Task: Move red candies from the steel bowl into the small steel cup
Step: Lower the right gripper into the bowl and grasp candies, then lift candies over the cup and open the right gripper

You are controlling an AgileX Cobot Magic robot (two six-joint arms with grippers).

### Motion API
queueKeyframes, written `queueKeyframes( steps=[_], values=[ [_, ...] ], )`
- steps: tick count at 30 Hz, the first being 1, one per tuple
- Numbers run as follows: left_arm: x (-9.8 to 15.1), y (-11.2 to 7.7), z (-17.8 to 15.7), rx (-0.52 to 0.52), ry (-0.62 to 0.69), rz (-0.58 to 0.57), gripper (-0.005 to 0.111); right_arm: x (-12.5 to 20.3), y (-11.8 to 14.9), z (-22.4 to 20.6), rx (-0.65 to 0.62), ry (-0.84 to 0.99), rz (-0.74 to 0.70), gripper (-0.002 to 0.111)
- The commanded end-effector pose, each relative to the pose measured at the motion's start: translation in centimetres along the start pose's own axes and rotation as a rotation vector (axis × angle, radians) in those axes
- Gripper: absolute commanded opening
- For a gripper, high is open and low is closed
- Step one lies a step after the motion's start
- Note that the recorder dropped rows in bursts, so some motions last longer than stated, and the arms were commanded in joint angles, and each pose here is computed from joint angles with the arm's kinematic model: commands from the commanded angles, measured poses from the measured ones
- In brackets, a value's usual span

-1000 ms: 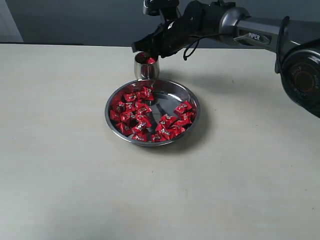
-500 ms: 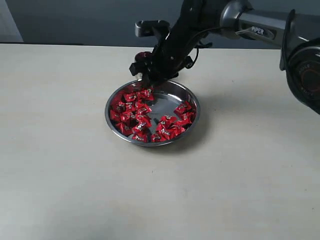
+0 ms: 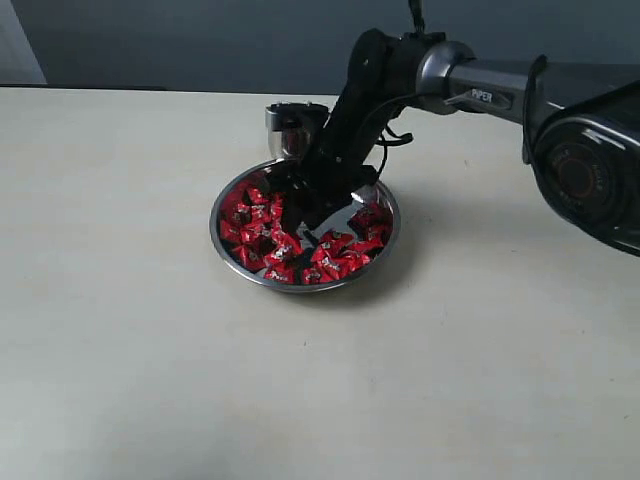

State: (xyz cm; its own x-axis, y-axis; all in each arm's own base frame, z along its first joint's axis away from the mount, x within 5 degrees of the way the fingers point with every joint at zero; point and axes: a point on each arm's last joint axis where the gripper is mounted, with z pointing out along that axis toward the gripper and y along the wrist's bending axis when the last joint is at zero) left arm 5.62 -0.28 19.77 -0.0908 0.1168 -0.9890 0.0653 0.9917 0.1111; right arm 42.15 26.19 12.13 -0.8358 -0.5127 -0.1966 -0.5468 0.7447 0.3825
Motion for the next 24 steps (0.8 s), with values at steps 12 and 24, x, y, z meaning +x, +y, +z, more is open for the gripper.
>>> queueKeyframes(
  steps=[12,24],
  values=[
    [0.1,0.0,0.0,-0.001,-0.005,-0.002,0.002,-0.1,0.3,-1.0,0.001,-0.009,-0.036,-0.001],
    [0.1,0.0,0.0,-0.001,-0.005,-0.002,0.002,-3.3,1.1,-6.9,0.194,-0.386,-0.138,-0.001]
  ],
)
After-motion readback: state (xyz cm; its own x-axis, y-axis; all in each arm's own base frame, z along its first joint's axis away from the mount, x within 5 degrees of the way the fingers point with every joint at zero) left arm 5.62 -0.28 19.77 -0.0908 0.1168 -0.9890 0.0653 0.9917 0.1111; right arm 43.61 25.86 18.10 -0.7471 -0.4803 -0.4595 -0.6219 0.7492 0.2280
